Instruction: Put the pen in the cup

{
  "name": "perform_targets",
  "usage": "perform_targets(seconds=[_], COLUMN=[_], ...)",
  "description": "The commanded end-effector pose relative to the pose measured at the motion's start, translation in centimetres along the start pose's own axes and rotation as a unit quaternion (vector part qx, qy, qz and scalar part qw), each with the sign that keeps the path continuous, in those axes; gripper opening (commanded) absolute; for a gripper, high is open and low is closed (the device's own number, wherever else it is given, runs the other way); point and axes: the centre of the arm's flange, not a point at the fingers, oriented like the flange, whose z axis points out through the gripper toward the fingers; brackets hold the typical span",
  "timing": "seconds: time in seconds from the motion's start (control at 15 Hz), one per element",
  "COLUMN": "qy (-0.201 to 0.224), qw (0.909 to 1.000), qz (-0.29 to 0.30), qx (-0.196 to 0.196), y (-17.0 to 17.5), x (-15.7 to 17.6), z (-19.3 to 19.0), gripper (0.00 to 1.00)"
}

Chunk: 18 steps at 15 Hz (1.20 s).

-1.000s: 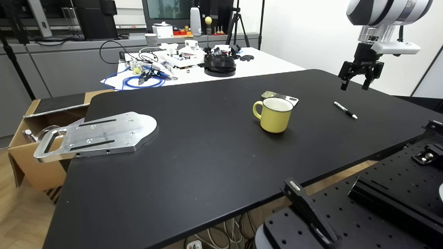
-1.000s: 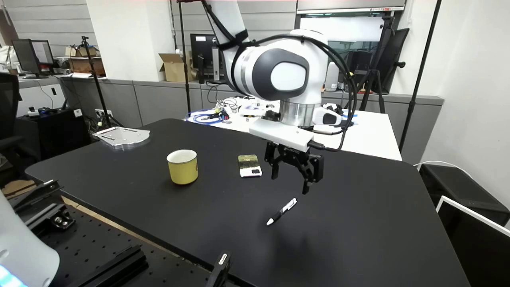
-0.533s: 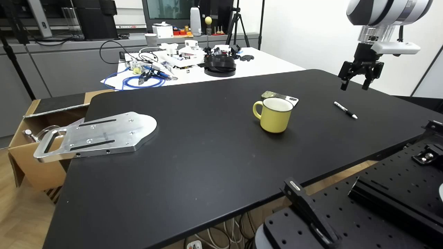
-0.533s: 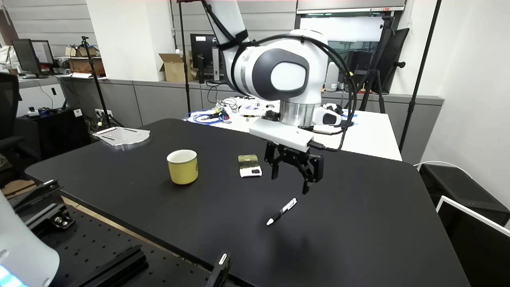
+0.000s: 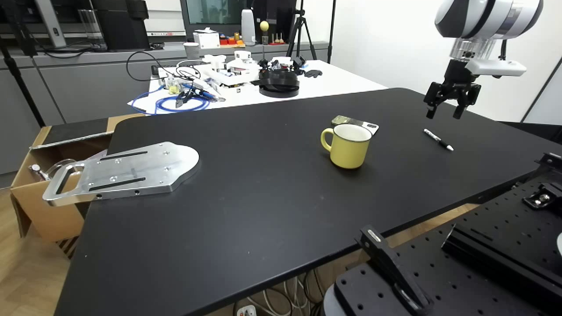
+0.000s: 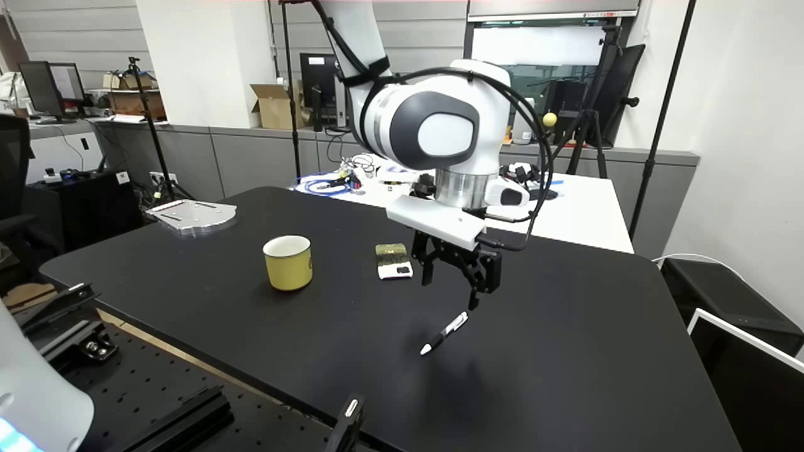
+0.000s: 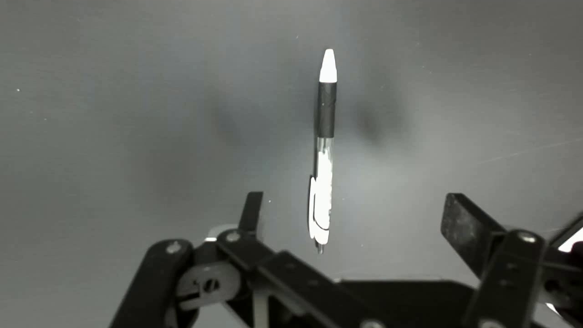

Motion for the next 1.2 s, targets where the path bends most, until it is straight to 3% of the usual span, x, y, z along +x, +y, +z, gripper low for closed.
perform_targets(seconds=[0.0, 1.13], qy=[0.005, 0.011], qw=[1.0, 0.9999], qz=[0.001, 0.01], qx=[0.006, 0.003], y=[0.4, 1.1], x=[-0.1, -0.8], z=[1.7, 5.1], gripper=[1.0, 1.0])
